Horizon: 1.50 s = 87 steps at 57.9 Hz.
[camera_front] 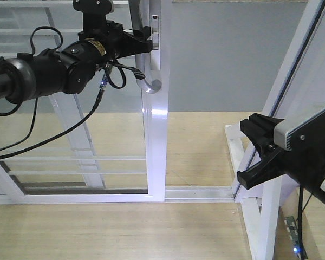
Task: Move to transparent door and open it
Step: 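Push the door frame farther open with the left gripper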
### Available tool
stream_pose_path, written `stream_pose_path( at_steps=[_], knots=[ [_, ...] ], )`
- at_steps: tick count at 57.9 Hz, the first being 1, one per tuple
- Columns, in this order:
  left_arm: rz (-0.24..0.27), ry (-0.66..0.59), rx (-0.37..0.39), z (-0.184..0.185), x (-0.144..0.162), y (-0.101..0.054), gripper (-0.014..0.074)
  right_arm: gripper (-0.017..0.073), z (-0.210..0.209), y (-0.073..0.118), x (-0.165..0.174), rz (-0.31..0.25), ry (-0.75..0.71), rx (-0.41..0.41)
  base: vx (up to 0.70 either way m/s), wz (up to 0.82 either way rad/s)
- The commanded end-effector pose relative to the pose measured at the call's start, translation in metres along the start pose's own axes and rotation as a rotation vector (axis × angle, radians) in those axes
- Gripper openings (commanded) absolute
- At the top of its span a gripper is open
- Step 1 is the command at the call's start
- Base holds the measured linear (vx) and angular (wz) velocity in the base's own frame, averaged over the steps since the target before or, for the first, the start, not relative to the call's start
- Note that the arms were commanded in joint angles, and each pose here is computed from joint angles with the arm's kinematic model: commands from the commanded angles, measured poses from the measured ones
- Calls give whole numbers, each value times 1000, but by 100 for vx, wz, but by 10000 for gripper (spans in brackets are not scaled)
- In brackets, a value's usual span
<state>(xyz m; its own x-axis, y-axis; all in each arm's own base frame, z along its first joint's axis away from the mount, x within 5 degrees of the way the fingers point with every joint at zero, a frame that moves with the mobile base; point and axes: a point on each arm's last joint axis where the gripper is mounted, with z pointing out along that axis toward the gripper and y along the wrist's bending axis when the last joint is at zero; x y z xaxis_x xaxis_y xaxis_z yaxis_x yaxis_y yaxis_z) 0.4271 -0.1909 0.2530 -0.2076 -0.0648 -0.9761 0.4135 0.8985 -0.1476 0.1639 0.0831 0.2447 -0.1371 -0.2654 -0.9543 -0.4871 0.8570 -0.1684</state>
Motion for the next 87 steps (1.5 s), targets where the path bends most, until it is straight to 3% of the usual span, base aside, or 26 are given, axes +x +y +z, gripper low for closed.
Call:
stream_pose_path(
  at_steps=[1,7,12,27,35,54,87],
  knots=[
    [-22,-153,23,-6,-43,-6,552,30,-1,-4,-19,-12,-124,26,0,0],
    [-14,-140,15,-2,-45,-5,499,30,-1,-4,-19,-12,-124,26,0,0],
    [-7,-139,10,-2,-47,-3,405,30,-1,-4,-19,-12,-124,26,0,0],
    [-7,-95,-9,-7,-51,-2,-8,30,-1,-4,-19,-11,-125,26,0,0],
    [-10,-78,-40,-11,-56,9,-6,30,-1,-4,-19,-11,-125,26,0,0],
    [-27,-51,-155,-29,-74,53,0,30,-1,-4,-19,-11,-124,26,0,0],
    [-45,-46,-279,-46,-84,104,0,30,-1,-4,-18,-11,-114,24,0,0]
  ],
)
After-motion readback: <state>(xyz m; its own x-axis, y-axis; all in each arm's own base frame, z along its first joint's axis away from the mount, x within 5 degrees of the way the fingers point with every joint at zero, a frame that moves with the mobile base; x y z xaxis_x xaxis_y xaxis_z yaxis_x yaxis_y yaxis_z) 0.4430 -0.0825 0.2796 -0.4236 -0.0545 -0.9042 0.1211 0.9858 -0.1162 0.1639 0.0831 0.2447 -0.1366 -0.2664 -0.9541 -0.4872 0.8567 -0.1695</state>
